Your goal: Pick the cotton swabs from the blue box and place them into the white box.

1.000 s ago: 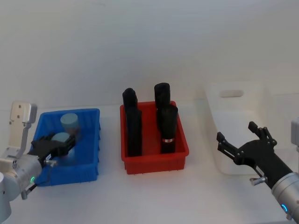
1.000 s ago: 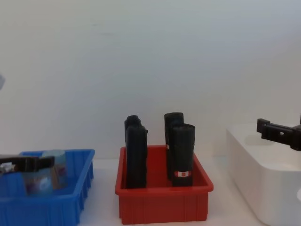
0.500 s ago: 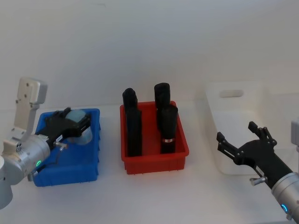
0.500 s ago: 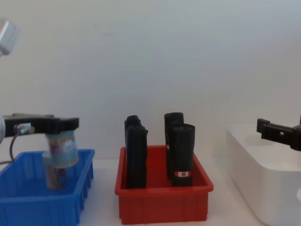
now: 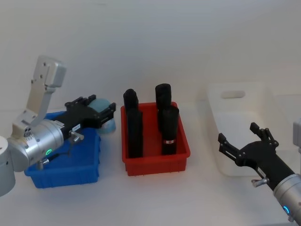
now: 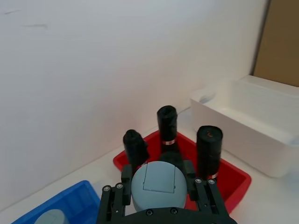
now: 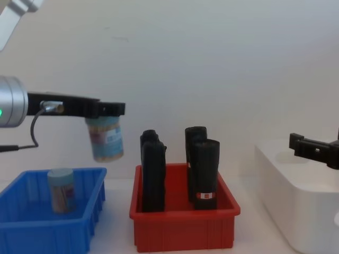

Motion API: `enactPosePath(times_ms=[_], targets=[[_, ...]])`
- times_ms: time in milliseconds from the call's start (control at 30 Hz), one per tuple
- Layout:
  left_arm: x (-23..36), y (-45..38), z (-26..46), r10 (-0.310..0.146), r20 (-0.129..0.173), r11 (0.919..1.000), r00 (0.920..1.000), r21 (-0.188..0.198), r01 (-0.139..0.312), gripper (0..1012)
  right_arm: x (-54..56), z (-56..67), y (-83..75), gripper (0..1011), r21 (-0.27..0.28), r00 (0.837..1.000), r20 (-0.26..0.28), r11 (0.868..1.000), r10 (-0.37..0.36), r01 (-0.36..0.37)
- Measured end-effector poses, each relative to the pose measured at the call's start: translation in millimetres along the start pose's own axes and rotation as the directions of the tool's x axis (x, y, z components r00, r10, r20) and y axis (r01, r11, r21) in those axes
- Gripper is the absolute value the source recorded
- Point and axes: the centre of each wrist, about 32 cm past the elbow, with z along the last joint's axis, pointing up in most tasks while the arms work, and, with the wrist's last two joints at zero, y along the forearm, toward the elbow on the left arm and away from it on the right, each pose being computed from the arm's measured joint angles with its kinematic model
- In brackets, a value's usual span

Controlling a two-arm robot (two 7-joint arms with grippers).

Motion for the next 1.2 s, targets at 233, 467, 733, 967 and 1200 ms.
enactPosePath(times_ms=[233, 467, 733, 967, 1200], targets=[[-5.4, 0.2, 17.2, -0.091, 0.011, 0.9958, 0.9958, 0.013, 0.091, 660, 0.0, 0.0, 0.0, 1002, 0.0, 1.0, 0.0, 1.0, 0.0, 0.0], [-10.2, -1.0, 30.1, -0.192, 0.021, 0.9813, 0.9813, 0.025, 0.191, 660, 0.0, 0.0, 0.0, 1001, 0.0, 1.0, 0.0, 1.0, 0.0, 0.0], [-14.6, -1.9, 39.8, -0.258, 0.029, 0.9659, 0.9658, 0.033, 0.257, 660, 0.0, 0.0, 0.0, 1002, 0.0, 1.0, 0.0, 1.0, 0.0, 0.0], [-16.9, -2.2, 44.5, -0.292, 0.032, 0.9561, 0.9559, 0.038, 0.291, 660, 0.0, 0.0, 0.0, 1001, 0.0, 1.0, 0.0, 1.0, 0.0, 0.0], [-18.4, -2.5, 47.1, -0.313, 0.034, 0.9494, 0.9493, 0.04, 0.311, 660, -0.3, 0.9, 0.4, 1001, 0.0, 1.0, 0.007, 1.0, 0.03, -0.03]])
